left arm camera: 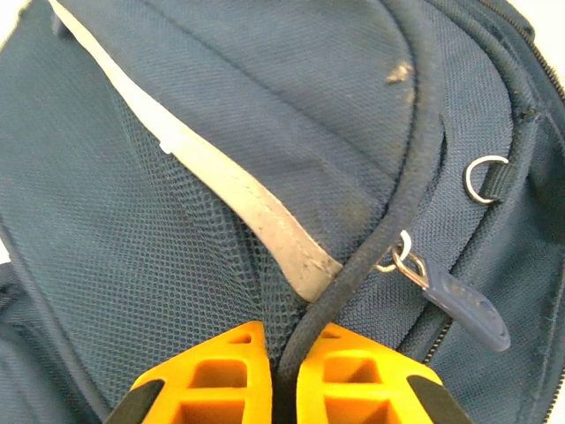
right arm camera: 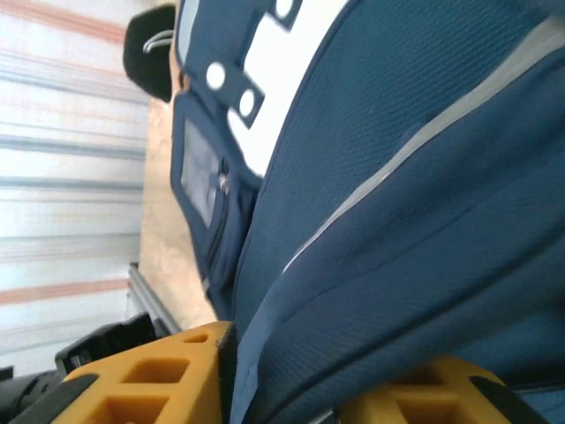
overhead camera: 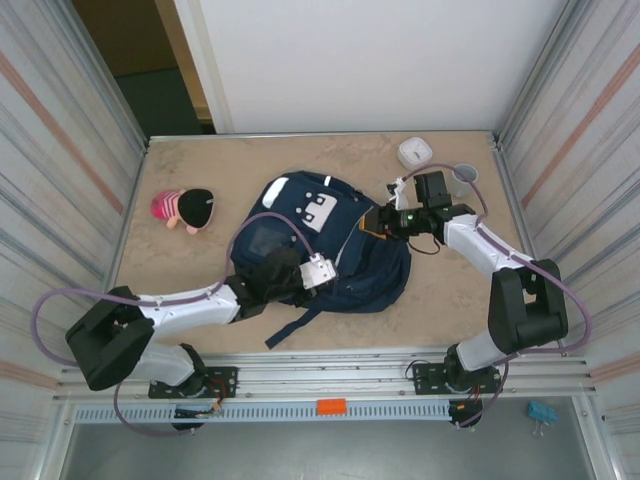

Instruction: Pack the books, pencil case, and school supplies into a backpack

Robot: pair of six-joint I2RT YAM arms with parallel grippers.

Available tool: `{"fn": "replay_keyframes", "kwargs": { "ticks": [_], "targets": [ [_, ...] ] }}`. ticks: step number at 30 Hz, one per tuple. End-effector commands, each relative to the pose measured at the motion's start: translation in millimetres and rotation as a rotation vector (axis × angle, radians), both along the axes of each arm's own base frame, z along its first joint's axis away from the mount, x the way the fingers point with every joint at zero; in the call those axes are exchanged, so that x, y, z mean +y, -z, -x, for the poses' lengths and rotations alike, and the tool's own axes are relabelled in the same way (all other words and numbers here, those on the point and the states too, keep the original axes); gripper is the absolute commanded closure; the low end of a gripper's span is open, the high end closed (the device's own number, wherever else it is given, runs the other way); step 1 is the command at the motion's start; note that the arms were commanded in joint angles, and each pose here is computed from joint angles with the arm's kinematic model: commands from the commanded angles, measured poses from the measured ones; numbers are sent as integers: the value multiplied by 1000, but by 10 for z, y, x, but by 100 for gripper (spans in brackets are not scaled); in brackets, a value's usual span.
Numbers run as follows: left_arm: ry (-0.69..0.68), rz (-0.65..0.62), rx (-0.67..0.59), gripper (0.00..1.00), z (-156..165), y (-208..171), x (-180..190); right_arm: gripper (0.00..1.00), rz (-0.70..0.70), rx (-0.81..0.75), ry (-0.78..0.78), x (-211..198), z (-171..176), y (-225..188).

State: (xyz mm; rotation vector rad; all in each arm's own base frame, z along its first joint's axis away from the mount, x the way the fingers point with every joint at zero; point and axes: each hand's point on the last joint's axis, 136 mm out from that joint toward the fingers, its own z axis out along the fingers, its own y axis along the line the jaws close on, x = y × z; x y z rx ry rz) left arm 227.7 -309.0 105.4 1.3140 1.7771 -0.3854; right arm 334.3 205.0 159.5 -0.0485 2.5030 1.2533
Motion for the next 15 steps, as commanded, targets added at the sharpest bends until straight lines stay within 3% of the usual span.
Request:
{"fn": "replay_keyframes", "kwargs": {
  "ticks": [1,4,8,15],
  "targets": [
    [-98,99,237,100,64,24,-110,58,80,-162,59,-160,-183,-279],
    [-92,116,295,100,109,23,-155,50,176,-228,115,-358,-67,-418],
    [-91,180,332,100,154,-64,-159,48,307,-287,149,-514,275,-507],
    [-119,235,378,100,136,-173,-95,53,403,-267,21,-65,1070,-194]
  ]
}}
